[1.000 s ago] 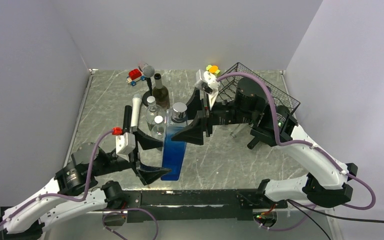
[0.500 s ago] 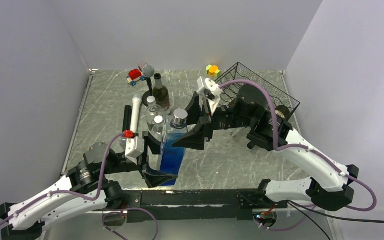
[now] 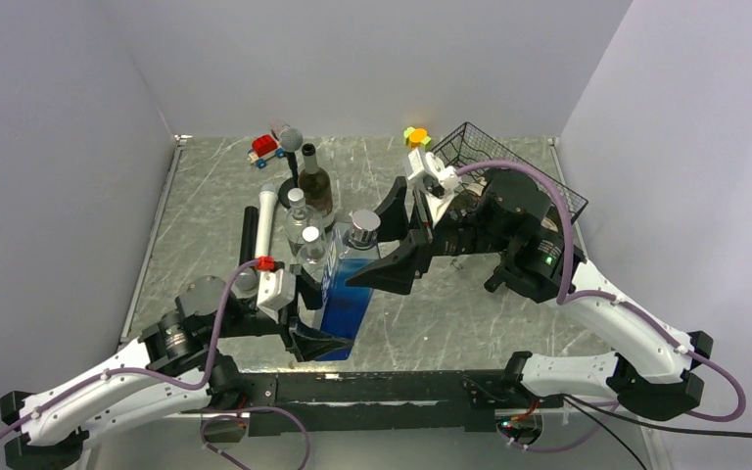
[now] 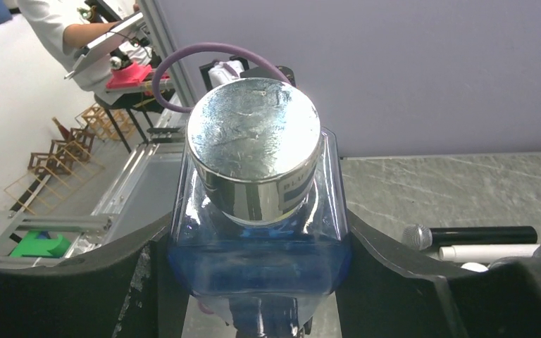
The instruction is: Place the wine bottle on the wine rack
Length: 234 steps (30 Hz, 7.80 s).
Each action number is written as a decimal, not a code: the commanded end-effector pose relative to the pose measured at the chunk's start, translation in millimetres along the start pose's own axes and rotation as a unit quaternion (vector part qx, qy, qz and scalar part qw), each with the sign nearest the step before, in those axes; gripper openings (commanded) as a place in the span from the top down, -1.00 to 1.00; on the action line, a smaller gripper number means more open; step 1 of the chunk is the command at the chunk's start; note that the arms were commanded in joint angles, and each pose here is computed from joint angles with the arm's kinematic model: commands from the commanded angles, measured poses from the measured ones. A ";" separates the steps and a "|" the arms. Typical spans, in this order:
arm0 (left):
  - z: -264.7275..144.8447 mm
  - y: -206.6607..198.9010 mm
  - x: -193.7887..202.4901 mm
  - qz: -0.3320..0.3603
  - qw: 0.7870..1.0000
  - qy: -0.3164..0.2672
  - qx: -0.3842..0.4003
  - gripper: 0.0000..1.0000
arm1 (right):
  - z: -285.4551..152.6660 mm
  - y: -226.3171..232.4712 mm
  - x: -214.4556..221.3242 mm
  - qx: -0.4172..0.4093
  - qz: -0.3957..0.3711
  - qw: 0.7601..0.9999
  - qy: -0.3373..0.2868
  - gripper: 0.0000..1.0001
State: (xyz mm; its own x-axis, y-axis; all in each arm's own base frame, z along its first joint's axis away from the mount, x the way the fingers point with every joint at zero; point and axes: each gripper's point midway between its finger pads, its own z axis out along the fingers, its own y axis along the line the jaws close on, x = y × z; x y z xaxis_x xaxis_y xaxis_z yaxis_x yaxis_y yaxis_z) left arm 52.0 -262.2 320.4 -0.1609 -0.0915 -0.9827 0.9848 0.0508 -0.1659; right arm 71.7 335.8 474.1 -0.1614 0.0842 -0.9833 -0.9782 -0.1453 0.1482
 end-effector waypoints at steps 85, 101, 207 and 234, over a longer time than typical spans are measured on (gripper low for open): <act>-98.5 145.7 -18.1 0.565 0.720 0.315 -0.254 0.99 | -13.1 -43.8 208.7 0.153 0.287 0.898 0.296 -0.80; -106.0 153.0 -22.1 0.538 0.722 0.316 -0.298 0.99 | -9.6 -53.5 220.4 0.203 0.303 0.878 0.311 0.92; -103.3 140.2 -56.4 0.219 0.859 0.079 -0.455 -0.99 | -152.5 -223.1 242.9 0.815 0.160 0.548 0.097 1.00; -110.5 142.3 -38.8 0.215 0.855 0.105 -0.460 -0.99 | -182.9 -296.2 262.8 0.877 0.160 0.448 0.073 1.00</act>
State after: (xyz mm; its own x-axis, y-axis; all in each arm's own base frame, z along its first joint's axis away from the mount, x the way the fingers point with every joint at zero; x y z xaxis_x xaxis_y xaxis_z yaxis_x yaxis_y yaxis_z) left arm 190.9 -142.6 328.0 0.1049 0.3229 -0.9406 0.5096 0.7948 0.3297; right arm 298.1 221.8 107.9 -0.6351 0.2098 -0.7434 0.4098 0.9073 -0.0940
